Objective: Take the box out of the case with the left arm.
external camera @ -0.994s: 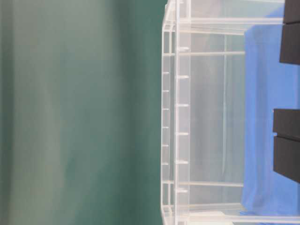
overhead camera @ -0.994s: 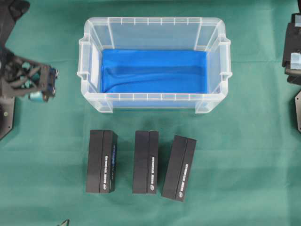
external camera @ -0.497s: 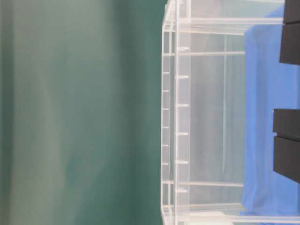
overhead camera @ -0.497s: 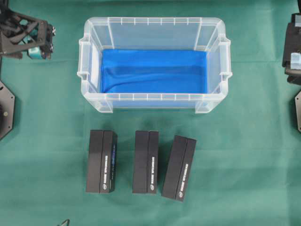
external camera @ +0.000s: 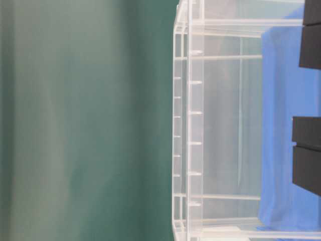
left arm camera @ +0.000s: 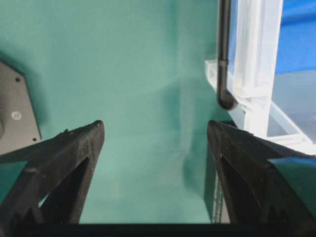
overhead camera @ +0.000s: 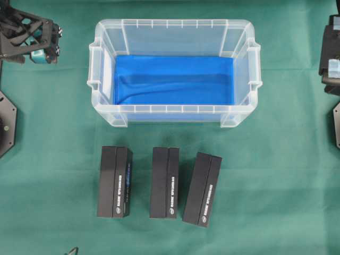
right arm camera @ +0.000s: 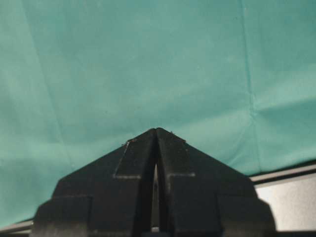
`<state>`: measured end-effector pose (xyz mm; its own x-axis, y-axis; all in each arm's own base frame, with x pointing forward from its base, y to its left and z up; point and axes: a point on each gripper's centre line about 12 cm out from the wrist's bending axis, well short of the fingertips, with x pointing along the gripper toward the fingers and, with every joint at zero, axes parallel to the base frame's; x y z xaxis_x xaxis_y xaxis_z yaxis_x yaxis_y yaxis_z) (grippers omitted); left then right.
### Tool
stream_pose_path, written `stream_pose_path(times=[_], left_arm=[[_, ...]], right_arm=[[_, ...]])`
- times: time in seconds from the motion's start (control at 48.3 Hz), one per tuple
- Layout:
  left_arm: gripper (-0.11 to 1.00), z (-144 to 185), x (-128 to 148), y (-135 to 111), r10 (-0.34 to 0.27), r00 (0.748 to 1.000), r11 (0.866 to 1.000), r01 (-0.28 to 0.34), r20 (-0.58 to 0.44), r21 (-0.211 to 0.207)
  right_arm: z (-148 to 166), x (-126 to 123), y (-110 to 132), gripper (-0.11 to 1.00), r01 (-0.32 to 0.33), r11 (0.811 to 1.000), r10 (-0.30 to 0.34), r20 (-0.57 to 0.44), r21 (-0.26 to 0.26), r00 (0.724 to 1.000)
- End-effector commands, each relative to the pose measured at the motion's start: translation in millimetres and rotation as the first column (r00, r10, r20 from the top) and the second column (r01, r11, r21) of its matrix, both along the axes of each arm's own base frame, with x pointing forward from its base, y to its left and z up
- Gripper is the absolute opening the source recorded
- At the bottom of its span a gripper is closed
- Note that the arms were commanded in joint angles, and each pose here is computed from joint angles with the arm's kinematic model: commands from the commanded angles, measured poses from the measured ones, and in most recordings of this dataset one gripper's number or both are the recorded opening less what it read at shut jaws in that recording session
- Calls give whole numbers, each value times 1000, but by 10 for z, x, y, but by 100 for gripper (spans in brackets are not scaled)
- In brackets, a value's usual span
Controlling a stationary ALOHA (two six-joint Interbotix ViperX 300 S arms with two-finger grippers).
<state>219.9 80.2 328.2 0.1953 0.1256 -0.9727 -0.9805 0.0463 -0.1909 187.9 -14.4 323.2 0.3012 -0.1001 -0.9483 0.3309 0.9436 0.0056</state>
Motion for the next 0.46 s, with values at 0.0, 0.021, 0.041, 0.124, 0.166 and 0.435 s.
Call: stream_pose_path(times=[0.0, 0.021, 0.041, 0.124, 0.166, 0.435], left_arm=[[81, 80, 4, 7, 3, 1000, 1000, -3, 27, 7], [81, 84, 1, 8, 3, 1000, 1000, -3, 28, 9], [81, 88, 0, 6, 4, 1000, 1000, -4, 31, 8], [81, 84, -10, 2, 4, 1000, 1000, -4, 30, 8], [81, 84, -12, 7, 6, 1000, 1000, -6, 29, 9], [81, 86, -6, 4, 6, 1000, 1000, -6, 30, 8]], right_arm=[[38, 3, -2, 0, 2, 1000, -2, 11, -1, 1000], [43, 2, -2, 0, 1, 1000, 0, 11, -2, 1000], [42, 0, -2, 0, 1, 1000, -1, 9, -2, 1000], [37, -17, -2, 0, 2, 1000, -2, -6, -1, 1000], [34, -27, -2, 0, 4, 1000, -4, -15, 0, 1000], [13, -106, -1, 0, 11, 1000, -11, -84, 1, 996]])
